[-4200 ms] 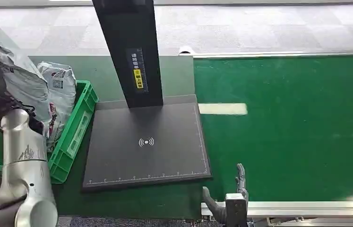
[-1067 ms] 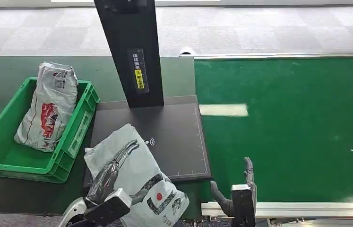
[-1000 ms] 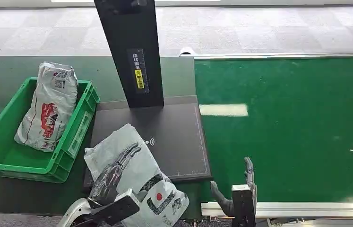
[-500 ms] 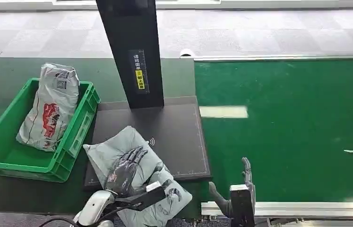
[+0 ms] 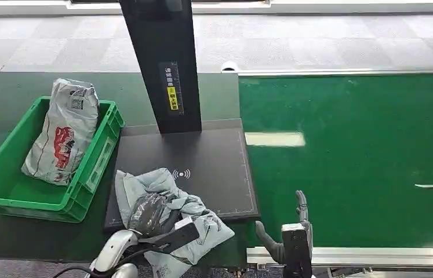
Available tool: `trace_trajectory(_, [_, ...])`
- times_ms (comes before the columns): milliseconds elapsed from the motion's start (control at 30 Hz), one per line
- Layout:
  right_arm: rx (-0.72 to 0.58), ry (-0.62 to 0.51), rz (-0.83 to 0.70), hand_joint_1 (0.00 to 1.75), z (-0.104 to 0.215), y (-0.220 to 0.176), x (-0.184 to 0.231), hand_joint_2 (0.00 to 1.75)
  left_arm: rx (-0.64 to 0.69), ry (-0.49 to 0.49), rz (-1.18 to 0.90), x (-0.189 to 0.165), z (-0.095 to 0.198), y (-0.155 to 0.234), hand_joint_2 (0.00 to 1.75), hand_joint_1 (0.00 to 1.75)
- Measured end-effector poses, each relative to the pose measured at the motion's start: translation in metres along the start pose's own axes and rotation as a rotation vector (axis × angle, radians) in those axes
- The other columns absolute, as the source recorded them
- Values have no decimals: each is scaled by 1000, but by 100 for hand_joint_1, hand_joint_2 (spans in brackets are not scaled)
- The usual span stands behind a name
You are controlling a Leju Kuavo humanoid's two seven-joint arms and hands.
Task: Moved the parcel from conveyor to table for the left to box.
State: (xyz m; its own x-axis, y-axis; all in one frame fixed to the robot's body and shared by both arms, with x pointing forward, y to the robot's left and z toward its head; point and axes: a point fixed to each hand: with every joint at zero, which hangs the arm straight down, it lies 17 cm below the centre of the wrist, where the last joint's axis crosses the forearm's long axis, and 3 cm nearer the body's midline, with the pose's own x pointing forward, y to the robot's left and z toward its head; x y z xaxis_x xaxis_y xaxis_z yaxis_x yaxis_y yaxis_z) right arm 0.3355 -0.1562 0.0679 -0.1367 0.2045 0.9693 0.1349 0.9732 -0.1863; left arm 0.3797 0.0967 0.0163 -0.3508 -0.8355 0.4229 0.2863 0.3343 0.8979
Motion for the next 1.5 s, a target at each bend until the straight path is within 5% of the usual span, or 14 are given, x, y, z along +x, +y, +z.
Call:
trace_trajectory(233, [-29, 9, -1, 0, 0, -6, -2, 175, 140, -128, 211, 28, 11, 35, 175, 175])
trace_trajectory(333, [-71, 18, 9, 0, 5, -14, -5, 175, 508, -239, 276, 50, 29, 134, 175, 175])
trace_trajectory(433, [-101, 22, 16, 0, 12, -18, -8, 175, 852, -246, 262, 46, 65, 241, 175, 175])
trace_trajectory(567, [-115, 31, 7, 0, 16, -16, -11, 175, 1085, -319, 263, 48, 111, 304, 175, 175])
trace_trajectory(700, [-133, 53, -21, 0, 20, -12, -17, 175, 1303, -302, 327, 6, 131, 373, 175, 175])
trace_trajectory(867, [-106, 63, -63, 0, 13, 4, -18, 175, 1326, -18, 171, -79, 65, 464, 175, 175])
trace_trajectory(933, [-87, 64, -79, 0, 11, 10, -19, 175, 1261, 221, 101, -144, 30, 492, 175, 175])
trace_trajectory(1133, [-43, 73, -76, 0, 15, 14, -26, 175, 1039, 648, 115, -270, 4, 487, 175, 175])
trace_trajectory(1467, [-38, 76, -56, 0, 19, 10, -31, 175, 850, 890, 132, -335, 16, 435, 175, 175])
trace_trajectory(1500, [-38, 75, -53, 0, 20, 10, -31, 175, 836, 907, 129, -339, 18, 433, 175, 157])
